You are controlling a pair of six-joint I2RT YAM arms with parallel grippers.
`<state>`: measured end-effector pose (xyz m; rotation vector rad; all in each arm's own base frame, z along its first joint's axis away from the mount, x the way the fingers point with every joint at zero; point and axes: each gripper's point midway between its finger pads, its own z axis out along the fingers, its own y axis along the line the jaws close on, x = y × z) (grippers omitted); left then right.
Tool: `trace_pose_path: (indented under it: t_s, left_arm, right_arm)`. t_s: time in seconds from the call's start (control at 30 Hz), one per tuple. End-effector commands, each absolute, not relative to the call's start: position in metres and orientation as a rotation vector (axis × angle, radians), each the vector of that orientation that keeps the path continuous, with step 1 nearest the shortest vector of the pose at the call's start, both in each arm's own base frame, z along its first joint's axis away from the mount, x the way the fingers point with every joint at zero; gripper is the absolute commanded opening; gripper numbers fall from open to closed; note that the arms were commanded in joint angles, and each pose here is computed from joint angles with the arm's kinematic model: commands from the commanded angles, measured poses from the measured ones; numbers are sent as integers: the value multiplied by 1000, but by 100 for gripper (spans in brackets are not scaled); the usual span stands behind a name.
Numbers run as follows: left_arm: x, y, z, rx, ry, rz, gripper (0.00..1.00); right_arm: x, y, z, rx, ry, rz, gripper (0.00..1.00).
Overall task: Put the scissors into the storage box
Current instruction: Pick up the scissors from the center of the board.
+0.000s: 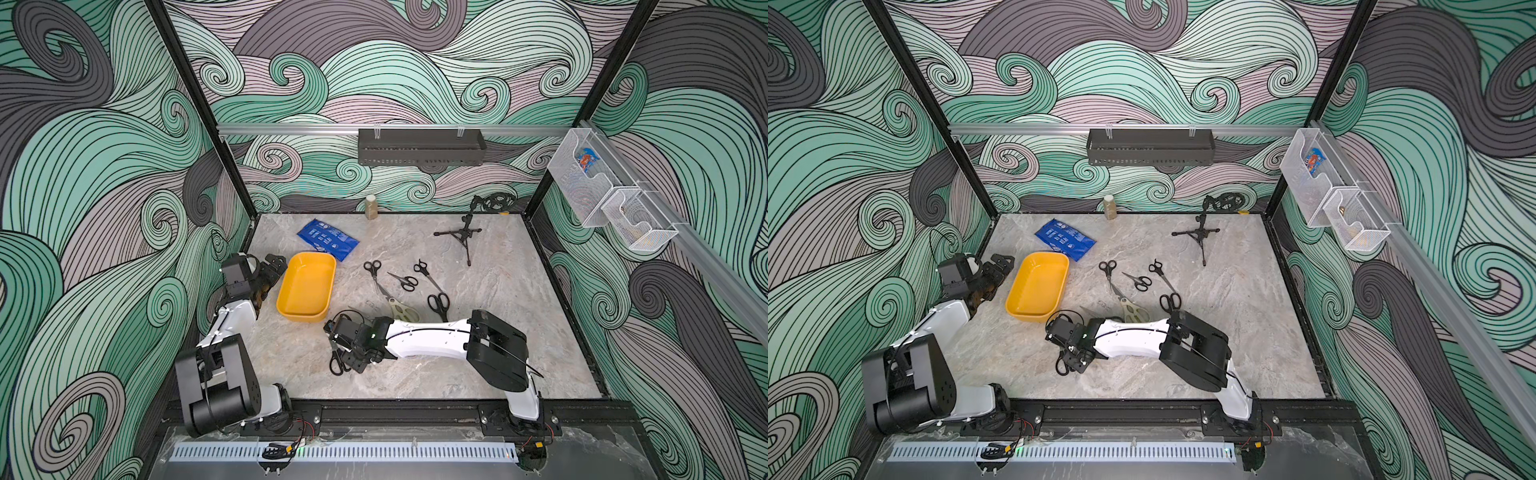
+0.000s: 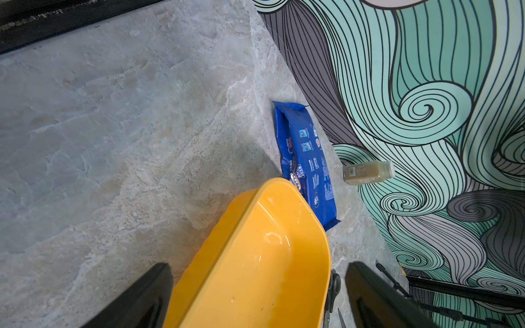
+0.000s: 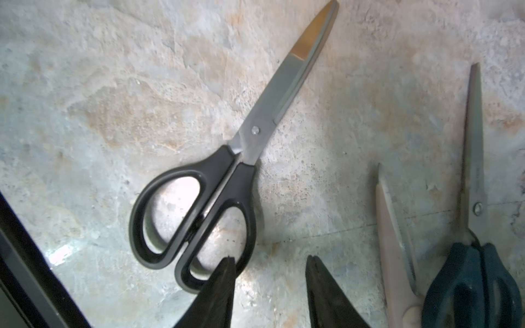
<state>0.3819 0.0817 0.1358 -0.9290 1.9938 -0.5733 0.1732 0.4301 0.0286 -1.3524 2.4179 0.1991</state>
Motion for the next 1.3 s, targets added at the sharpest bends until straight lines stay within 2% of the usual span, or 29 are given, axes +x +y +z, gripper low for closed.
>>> trace_pose_path:
  t_s: [0.0,0.27,0.57,0.9,1.13,1.27]
  left_arm:
    - [385,82,148,-899,1961,-601,99]
    - [384,79,148,-882,1961,-619,99]
    - [385,79,145,-886,1969,-623,99]
    - [385,80,143,-895,1972,-625,98]
    - [386,79,134,-906,1990,-640,99]
    - [386,77,130,-903,2002,-652,99]
  right_arm:
    - [175,430,27,-1371,2421,172,45]
    - [174,429,14,-1392,2449,139,44]
    - [174,422,-1,-1409,2499,66,37]
    - [174,403,-21,-1400,2594,-21,19]
    - [176,395,-23,-1392,2617,-33,0]
    - [179,393,-17,-1379,2610,-30,0]
